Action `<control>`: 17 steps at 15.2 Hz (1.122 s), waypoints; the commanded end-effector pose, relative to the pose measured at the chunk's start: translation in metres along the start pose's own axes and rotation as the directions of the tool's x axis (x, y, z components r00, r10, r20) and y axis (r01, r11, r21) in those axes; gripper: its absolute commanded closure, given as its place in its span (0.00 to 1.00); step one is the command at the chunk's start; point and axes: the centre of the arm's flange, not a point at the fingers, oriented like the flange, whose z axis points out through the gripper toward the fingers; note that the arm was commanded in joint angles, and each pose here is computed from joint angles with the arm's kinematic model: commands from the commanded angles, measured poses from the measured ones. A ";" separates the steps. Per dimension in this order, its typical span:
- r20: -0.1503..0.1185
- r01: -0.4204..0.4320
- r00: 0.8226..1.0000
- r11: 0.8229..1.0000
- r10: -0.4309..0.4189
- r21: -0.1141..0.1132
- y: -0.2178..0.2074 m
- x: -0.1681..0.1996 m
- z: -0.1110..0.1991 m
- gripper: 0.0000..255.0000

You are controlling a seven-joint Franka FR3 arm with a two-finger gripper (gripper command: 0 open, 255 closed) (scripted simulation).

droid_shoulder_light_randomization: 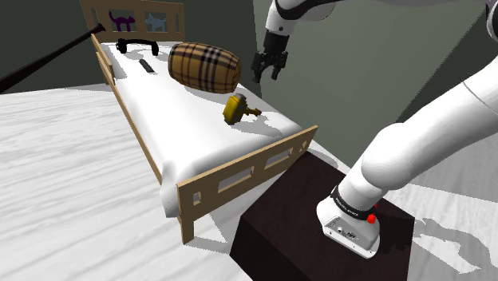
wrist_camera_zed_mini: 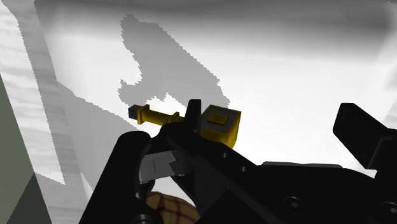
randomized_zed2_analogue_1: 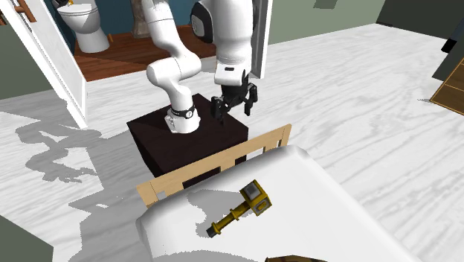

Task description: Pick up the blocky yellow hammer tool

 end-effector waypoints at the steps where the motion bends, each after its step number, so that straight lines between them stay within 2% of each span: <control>1: 0.006 -0.024 1.000 1.000 0.024 0.012 0.008 0.026 0.014 0.00; 7: 0.028 -0.095 0.995 0.994 0.093 0.048 0.033 0.093 0.056 0.00; 14: 0.056 -0.177 0.983 0.980 0.172 0.087 0.067 0.168 0.107 0.00; 17: 0.057 -0.178 0.983 0.980 0.173 0.088 0.068 0.169 0.118 0.00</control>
